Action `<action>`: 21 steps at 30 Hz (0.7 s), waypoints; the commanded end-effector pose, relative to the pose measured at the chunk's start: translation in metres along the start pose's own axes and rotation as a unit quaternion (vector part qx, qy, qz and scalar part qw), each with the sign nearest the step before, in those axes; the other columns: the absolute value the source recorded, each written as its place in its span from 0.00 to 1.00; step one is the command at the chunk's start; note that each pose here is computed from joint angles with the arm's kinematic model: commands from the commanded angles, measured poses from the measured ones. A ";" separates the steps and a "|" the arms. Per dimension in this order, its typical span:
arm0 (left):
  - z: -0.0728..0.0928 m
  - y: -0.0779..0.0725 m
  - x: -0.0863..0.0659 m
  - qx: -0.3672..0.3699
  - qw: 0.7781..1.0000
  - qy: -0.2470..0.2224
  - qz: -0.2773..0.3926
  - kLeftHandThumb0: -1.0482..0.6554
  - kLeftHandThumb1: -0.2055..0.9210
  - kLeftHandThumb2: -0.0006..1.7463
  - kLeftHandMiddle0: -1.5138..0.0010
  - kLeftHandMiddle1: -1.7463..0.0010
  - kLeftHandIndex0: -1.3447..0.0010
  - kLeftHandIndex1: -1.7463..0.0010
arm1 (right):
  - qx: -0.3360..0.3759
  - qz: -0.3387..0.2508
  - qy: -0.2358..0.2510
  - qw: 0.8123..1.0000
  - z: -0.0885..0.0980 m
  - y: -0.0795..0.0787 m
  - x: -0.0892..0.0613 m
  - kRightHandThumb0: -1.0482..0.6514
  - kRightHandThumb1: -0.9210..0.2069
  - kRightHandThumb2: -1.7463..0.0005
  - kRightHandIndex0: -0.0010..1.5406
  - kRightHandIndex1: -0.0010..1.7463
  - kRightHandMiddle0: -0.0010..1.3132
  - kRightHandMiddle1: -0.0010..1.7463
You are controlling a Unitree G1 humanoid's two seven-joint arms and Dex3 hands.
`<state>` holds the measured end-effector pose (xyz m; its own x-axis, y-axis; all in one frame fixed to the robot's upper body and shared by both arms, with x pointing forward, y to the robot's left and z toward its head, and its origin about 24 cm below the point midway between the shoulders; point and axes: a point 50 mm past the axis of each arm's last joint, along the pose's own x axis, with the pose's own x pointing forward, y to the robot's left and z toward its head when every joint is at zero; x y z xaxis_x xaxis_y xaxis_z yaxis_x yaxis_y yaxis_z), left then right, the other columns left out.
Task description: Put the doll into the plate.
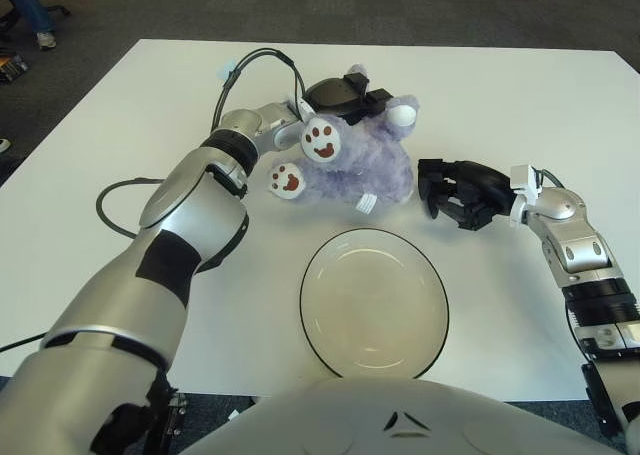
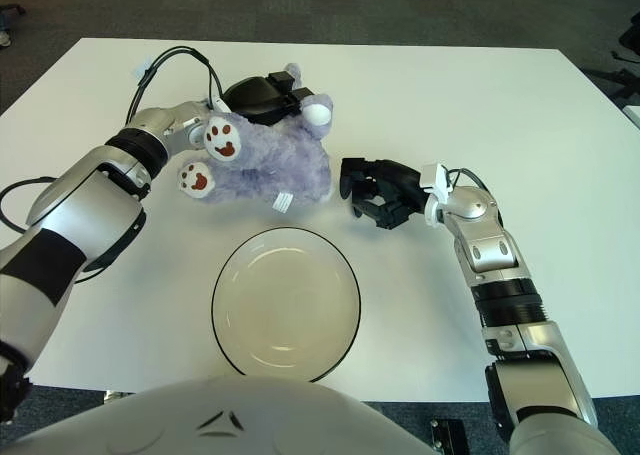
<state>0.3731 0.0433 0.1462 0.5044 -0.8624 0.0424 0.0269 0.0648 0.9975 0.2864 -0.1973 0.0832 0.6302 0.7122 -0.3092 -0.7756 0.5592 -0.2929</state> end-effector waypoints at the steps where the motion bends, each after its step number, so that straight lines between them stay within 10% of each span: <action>1: -0.005 0.007 -0.004 -0.008 1.000 0.008 0.016 0.61 0.48 0.72 0.67 0.00 0.59 0.08 | 0.049 0.010 0.096 0.994 -0.039 0.013 -0.007 0.61 0.23 0.48 0.18 1.00 0.20 0.99; 19: -0.015 0.022 -0.011 -0.036 0.998 0.031 0.044 0.61 0.41 0.76 0.59 0.00 0.57 0.12 | 0.048 -0.016 0.122 0.991 -0.050 0.012 -0.007 0.61 0.24 0.47 0.18 1.00 0.21 0.99; 21: -0.017 0.024 -0.012 -0.041 0.997 0.036 0.048 0.61 0.40 0.77 0.58 0.00 0.58 0.09 | 0.047 -0.018 0.125 0.991 -0.051 0.012 -0.006 0.51 0.13 0.60 0.48 1.00 0.21 0.97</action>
<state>0.3793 0.0571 0.1625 0.5458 -0.8318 0.1014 0.0461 0.1507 0.9875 0.2923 -0.2043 0.0781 0.6859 0.6500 -0.3272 -0.7277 0.6140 -0.3056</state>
